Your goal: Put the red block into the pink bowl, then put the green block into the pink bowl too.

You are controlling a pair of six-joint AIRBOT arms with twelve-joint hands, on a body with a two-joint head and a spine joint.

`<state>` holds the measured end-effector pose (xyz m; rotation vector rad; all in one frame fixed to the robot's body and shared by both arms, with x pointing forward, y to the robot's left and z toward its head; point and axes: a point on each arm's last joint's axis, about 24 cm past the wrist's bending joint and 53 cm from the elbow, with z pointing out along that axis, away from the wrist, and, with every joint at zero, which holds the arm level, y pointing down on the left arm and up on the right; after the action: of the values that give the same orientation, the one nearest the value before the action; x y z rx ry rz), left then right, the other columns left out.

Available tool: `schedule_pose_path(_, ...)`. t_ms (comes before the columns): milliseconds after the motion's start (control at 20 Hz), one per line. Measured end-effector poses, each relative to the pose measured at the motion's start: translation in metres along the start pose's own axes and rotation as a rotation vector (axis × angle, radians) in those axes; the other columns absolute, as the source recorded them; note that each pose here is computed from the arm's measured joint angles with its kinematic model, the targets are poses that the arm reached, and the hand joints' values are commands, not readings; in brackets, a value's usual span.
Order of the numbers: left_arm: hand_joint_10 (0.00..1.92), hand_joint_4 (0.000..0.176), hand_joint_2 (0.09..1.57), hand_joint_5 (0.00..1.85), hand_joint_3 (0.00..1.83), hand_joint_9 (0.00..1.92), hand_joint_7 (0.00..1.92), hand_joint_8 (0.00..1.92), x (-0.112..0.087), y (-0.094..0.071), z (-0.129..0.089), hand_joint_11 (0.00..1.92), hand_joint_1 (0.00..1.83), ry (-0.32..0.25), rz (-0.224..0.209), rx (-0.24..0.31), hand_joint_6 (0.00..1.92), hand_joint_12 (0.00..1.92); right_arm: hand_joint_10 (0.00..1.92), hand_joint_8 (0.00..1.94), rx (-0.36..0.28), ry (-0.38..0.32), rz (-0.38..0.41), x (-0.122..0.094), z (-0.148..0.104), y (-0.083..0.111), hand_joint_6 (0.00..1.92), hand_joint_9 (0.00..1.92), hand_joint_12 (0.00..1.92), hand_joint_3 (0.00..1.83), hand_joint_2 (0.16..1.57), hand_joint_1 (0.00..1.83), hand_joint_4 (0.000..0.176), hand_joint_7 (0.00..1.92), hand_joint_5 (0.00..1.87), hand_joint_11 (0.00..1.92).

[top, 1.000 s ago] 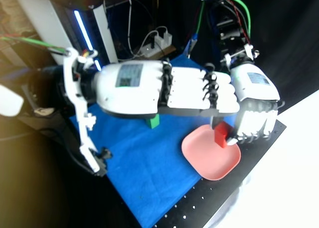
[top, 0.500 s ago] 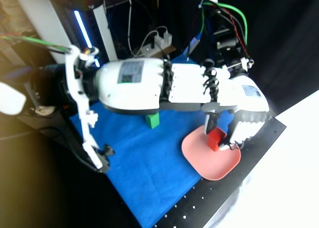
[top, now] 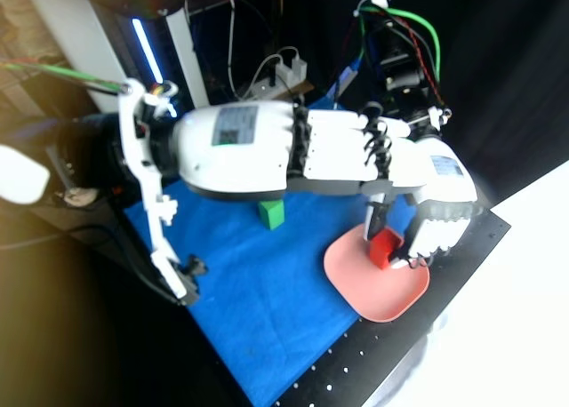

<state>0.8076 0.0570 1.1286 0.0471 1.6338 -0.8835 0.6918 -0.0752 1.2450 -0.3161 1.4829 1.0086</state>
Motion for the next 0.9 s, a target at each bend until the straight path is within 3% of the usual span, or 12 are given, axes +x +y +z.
schedule_pose_path(50,0.00,0.010,0.94,0.47,0.00,0.50,0.51,0.00,0.000,0.000,0.000,0.18,1.00,0.000,0.001,0.000,0.00,0.70,0.00,0.00,0.000,0.000,0.000,0.000,0.000,0.000,0.01,0.14,0.06,0.00,1.00,0.00,0.038,0.15,0.14,0.11)
schedule_pose_path(200,0.00,0.080,0.92,0.31,0.00,0.36,0.35,0.00,-0.001,0.002,0.000,0.03,0.98,-0.002,0.000,-0.004,0.00,0.77,0.00,0.00,-0.002,0.000,0.001,0.001,0.001,0.001,0.00,0.13,0.06,0.00,1.00,0.00,0.025,0.14,0.12,0.10)
schedule_pose_path(300,0.00,0.079,0.90,0.31,0.00,0.35,0.34,0.00,-0.003,0.003,0.000,0.00,0.99,-0.004,-0.004,-0.005,0.00,0.64,0.00,0.00,-0.003,0.001,0.001,0.001,0.001,0.001,0.00,0.11,0.06,0.00,0.99,0.00,0.038,0.12,0.11,0.09)
schedule_pose_path(400,0.00,0.097,0.87,0.31,0.00,0.34,0.34,0.00,-0.002,0.003,0.000,0.00,0.97,-0.003,-0.011,-0.005,0.00,0.61,0.01,0.00,-0.006,0.001,0.002,0.001,0.002,0.002,0.01,0.12,0.06,0.00,1.01,0.00,0.036,0.13,0.12,0.09)
schedule_pose_path(450,0.00,0.093,0.86,0.32,0.00,0.34,0.35,0.00,-0.003,0.003,-0.001,0.00,0.97,-0.003,-0.012,-0.005,0.00,0.68,0.00,0.00,-0.007,0.000,0.002,0.001,0.002,0.003,0.00,0.12,0.05,0.00,1.00,0.00,0.043,0.12,0.11,0.08)
schedule_pose_path(500,0.01,0.082,0.85,0.34,0.00,0.38,0.37,0.01,-0.005,0.004,-0.002,0.05,0.93,-0.004,-0.012,-0.005,0.01,0.72,0.01,0.00,-0.007,0.000,0.002,0.001,0.002,0.003,0.00,0.13,0.06,0.00,1.00,0.00,0.036,0.11,0.11,0.09)
schedule_pose_path(550,0.01,0.065,0.84,0.36,0.00,0.39,0.38,0.01,-0.009,0.005,-0.004,0.06,0.94,-0.007,-0.010,-0.006,0.01,0.73,0.01,0.00,-0.006,0.002,0.003,0.002,0.001,0.002,0.00,0.13,0.07,0.00,0.98,0.00,0.054,0.10,0.10,0.10)
schedule_pose_path(600,0.01,0.082,0.81,0.36,0.00,0.43,0.38,0.00,-0.015,0.007,-0.006,0.12,0.92,-0.012,-0.010,-0.007,0.00,0.73,0.01,0.00,-0.004,0.005,0.005,0.003,-0.001,0.002,0.00,0.14,0.08,0.00,0.97,0.03,0.040,0.10,0.09,0.14)
schedule_pose_path(700,0.00,0.125,0.82,0.31,0.00,0.36,0.34,0.00,-0.032,0.014,-0.013,0.02,0.94,-0.028,0.000,-0.023,0.00,0.66,0.01,0.01,0.007,0.022,0.023,0.009,-0.007,-0.003,0.00,0.21,0.13,0.00,0.88,0.16,0.000,0.18,0.15,0.20)
schedule_pose_path(750,0.00,0.146,0.81,0.29,0.00,0.33,0.32,0.00,-0.044,0.016,-0.017,0.00,0.93,-0.042,0.000,-0.024,0.00,0.59,0.01,0.01,0.012,0.030,0.023,0.011,-0.010,-0.003,0.01,0.22,0.15,0.00,0.85,0.21,0.000,0.19,0.18,0.21)
schedule_pose_path(850,0.00,0.108,0.79,0.24,0.00,0.34,0.33,0.00,-0.062,0.015,-0.024,0.00,0.93,-0.065,0.007,-0.019,0.00,0.59,0.01,0.01,0.018,0.035,0.025,0.012,-0.013,-0.004,0.00,0.29,0.20,0.00,0.79,0.31,0.000,0.29,0.20,0.23)
schedule_pose_path(900,0.00,0.099,0.78,0.23,0.00,0.33,0.32,0.00,-0.075,0.014,-0.031,0.00,0.96,-0.086,0.023,-0.016,0.00,0.55,0.01,0.00,0.015,0.036,0.026,0.012,-0.015,-0.003,0.00,0.30,0.30,0.00,0.83,0.30,0.000,0.30,0.17,0.20)
